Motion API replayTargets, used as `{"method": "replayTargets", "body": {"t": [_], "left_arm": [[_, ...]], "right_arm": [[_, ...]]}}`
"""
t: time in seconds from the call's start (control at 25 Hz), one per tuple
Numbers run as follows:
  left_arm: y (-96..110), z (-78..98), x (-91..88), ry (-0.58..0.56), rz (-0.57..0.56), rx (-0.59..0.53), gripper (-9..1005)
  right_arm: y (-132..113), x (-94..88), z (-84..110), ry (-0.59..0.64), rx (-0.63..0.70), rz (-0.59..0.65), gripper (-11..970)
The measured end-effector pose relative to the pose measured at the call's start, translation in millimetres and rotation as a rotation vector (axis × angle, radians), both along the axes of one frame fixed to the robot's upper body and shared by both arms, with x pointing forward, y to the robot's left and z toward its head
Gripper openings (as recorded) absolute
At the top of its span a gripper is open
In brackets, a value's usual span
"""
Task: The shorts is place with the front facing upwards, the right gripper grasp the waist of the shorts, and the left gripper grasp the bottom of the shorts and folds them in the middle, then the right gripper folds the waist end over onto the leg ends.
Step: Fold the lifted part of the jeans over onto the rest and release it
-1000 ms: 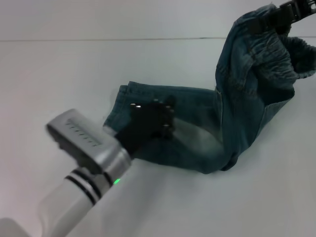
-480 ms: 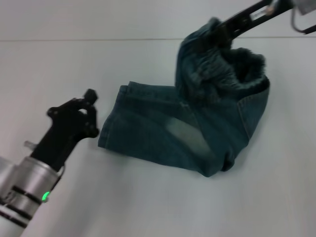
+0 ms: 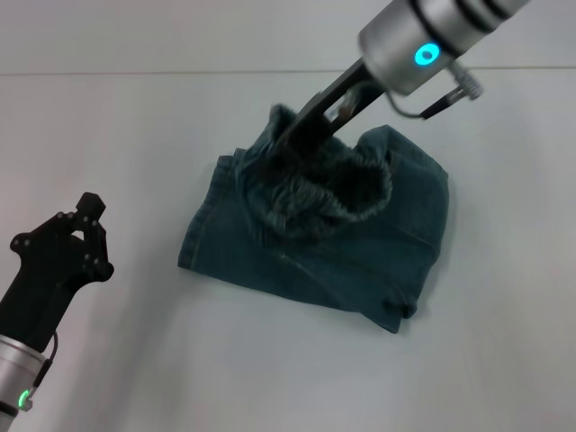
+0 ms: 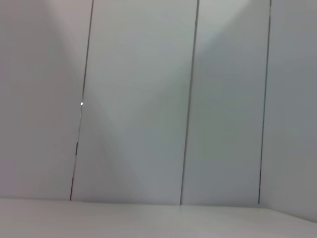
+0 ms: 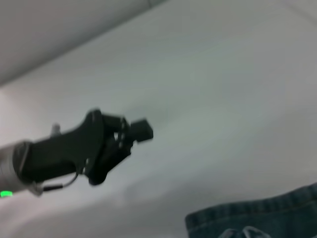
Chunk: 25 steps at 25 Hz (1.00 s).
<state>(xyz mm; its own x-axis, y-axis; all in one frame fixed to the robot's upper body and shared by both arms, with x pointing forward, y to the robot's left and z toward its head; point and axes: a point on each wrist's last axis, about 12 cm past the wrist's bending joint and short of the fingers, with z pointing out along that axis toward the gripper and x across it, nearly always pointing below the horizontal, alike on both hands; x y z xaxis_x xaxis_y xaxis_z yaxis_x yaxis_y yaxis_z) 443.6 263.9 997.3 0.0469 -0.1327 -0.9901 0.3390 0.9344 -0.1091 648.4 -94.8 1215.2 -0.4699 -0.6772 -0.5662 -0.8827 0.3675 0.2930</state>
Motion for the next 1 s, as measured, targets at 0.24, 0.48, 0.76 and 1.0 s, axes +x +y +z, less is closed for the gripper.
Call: {"method": "replayTargets", "body": {"t": [0.24, 0.48, 0.76, 1.0], "left_arm": [[0.5, -1.9, -3.4, 0.009, 0.005, 0.0, 1], [0.2, -1.8, -2.0, 0.011, 0.004, 0.001, 1], [0.7, -1.3, -0.2, 0.01, 0.007, 0.002, 1], [0.5, -1.2, 0.5, 0.011, 0.011, -0.003, 1]], "right_arm": [[25.5, -10.9, -19.6, -0.007, -0.044, 0.042, 109], [26.6, -11.1, -21.7, -0.026, -0.046, 0.048, 333], [9.9, -16.8, -2.7, -0.011, -0.026, 0.085, 592], [-13.8, -37.4, 8.4, 0.054, -0.055, 0.215, 776]]}}
